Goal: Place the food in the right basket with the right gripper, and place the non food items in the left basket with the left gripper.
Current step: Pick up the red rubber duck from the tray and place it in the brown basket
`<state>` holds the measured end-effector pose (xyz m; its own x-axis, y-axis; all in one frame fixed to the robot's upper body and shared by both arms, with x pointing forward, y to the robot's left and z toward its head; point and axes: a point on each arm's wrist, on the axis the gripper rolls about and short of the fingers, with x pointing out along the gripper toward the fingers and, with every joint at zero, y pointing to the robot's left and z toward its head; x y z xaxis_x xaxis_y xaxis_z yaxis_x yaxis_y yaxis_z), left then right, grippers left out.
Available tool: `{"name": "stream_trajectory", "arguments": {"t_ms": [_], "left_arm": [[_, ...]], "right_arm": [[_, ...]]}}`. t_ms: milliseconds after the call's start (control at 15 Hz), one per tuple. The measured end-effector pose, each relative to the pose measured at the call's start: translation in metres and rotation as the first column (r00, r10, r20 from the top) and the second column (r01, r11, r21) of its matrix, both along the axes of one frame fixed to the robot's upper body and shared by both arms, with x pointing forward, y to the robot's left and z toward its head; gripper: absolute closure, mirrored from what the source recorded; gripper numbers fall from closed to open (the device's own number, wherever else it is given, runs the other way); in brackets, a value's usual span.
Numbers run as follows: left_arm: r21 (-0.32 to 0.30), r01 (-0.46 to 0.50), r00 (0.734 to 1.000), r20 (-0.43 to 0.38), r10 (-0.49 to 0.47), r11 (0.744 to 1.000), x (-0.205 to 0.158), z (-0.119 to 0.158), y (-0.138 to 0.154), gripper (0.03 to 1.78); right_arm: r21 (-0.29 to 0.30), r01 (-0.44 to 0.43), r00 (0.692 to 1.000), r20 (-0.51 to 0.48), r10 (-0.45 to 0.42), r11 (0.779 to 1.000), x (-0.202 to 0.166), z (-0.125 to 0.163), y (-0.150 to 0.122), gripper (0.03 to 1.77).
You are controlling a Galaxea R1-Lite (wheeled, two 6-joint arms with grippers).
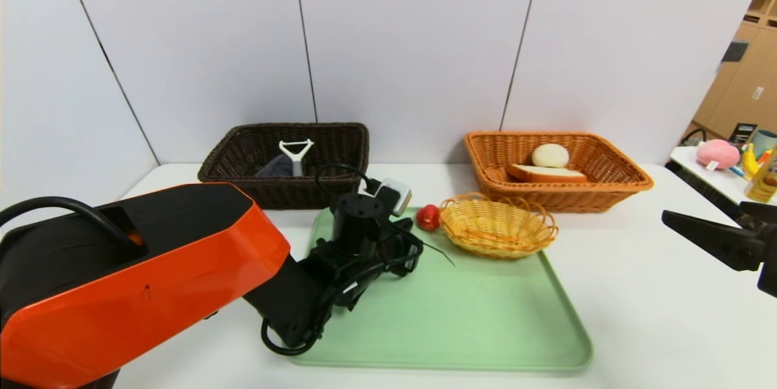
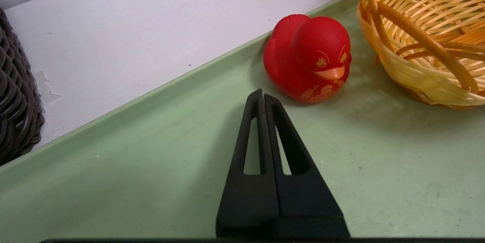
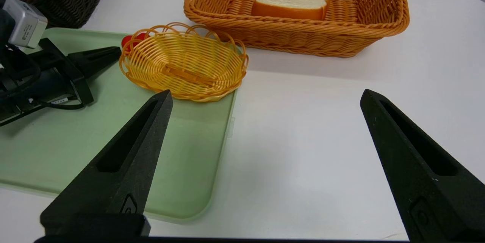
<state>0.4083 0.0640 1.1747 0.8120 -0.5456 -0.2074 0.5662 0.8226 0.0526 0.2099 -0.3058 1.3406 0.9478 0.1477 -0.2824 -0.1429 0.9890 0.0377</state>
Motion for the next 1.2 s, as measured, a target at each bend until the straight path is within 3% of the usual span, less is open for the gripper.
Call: {"name": "stream_trajectory", "arguments": {"t_ms": [400,733,1067,1200], "left_arm": [[0.023,0.000,1.000,-0.028,0.001,1.000,-0.014,0.002,0.012,1.77],[-0.008,-0.007,0.999,-0.038,0.007,1.000,-0.024,0.015,0.020,1.77],[-0.001,-0.018,1.000,-0.024,0.018,1.000,-0.032,0.019,0.019,0.99],[-0.004,-0.003,1.000,-0.025,0.003,1.000,-0.034,0.020,0.017,0.80]], "right_arm": [[-0.001,0.000,1.000,0.000,0.000,1.000,-0.003,-0.002,-0.001,0.09],[-0.004,0.000,1.000,-0.010,0.000,1.000,-0.003,-0.005,-0.001,0.09],[-0.008,-0.003,1.000,-0.026,0.002,1.000,-0.002,-0.009,0.000,0.09],[-0.008,-0.003,1.000,-0.028,0.002,1.000,-0.002,-0.010,0.000,0.09]]}}
